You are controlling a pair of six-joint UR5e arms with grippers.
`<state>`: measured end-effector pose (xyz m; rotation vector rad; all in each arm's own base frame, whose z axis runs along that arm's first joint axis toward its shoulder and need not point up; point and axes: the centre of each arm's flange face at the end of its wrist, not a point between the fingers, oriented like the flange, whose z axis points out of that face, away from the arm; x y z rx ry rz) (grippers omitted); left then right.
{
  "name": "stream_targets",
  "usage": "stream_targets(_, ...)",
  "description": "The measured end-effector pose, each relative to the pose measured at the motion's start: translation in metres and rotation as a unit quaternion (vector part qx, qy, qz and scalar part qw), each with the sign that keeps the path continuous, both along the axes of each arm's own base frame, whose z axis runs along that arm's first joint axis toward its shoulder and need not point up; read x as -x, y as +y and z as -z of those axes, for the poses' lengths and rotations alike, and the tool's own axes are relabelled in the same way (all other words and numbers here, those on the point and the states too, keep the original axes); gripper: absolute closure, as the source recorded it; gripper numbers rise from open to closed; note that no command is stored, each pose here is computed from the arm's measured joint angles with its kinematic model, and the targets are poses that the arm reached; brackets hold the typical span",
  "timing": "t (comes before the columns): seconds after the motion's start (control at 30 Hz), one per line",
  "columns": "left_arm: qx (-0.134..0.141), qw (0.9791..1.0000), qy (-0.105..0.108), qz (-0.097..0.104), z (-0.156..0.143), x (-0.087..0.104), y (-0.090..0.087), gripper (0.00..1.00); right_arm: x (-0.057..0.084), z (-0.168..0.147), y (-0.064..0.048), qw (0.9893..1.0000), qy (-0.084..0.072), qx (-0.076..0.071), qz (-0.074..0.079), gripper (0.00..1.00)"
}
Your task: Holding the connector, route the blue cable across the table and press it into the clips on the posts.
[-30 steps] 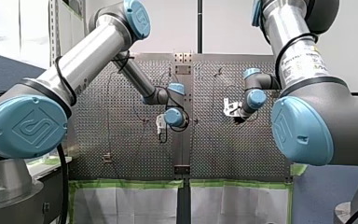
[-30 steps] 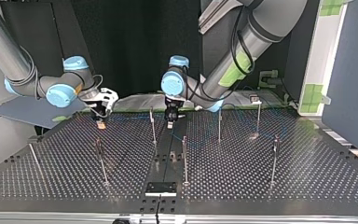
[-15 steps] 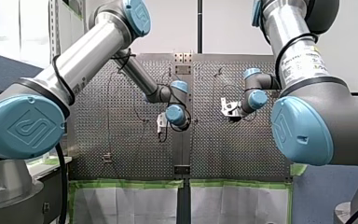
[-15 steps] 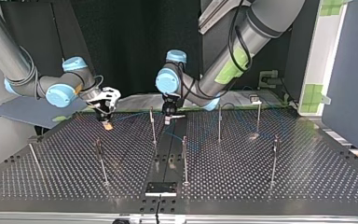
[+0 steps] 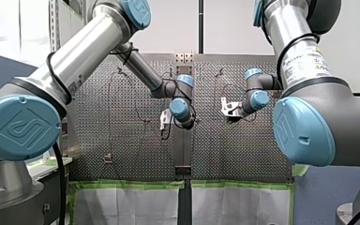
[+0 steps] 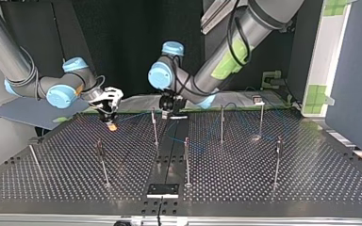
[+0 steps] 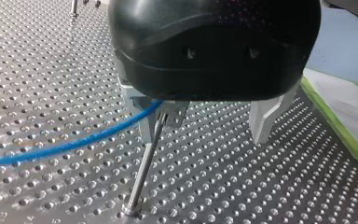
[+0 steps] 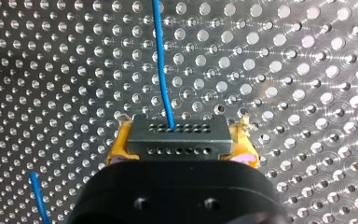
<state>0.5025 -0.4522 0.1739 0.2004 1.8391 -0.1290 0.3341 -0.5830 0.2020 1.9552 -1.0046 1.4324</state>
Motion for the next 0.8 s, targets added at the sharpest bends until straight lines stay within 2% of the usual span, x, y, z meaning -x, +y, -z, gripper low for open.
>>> stream_targets(0.33, 0.002, 1.0, -0.005, -0.003, -0.012, 0.019, -0.013, 0.0, 0.0, 0.001, 0.0, 1.0, -0.001, -0.001, 0.0, 1.0)
stream_targets(0.53, 0.004, 0.9999, -0.011, 0.002, -0.022, 0.037, -0.022, 0.0, 0.0, 0.001, 0.0, 1.0, -0.001, -0.003, 0.001, 1.0)
stream_targets(0.63, 0.01, 0.9998, -0.018, 0.007, -0.029, 0.049, -0.029, 0.0, 0.0, 0.001, 0.0, 1.0, -0.001, -0.003, 0.001, 1.0)
stream_targets(0.8, 0.039, 0.9987, -0.032, 0.011, -0.035, 0.068, -0.048, 0.0, 0.002, 0.001, 0.0, 1.0, 0.001, -0.006, 0.003, 1.0)
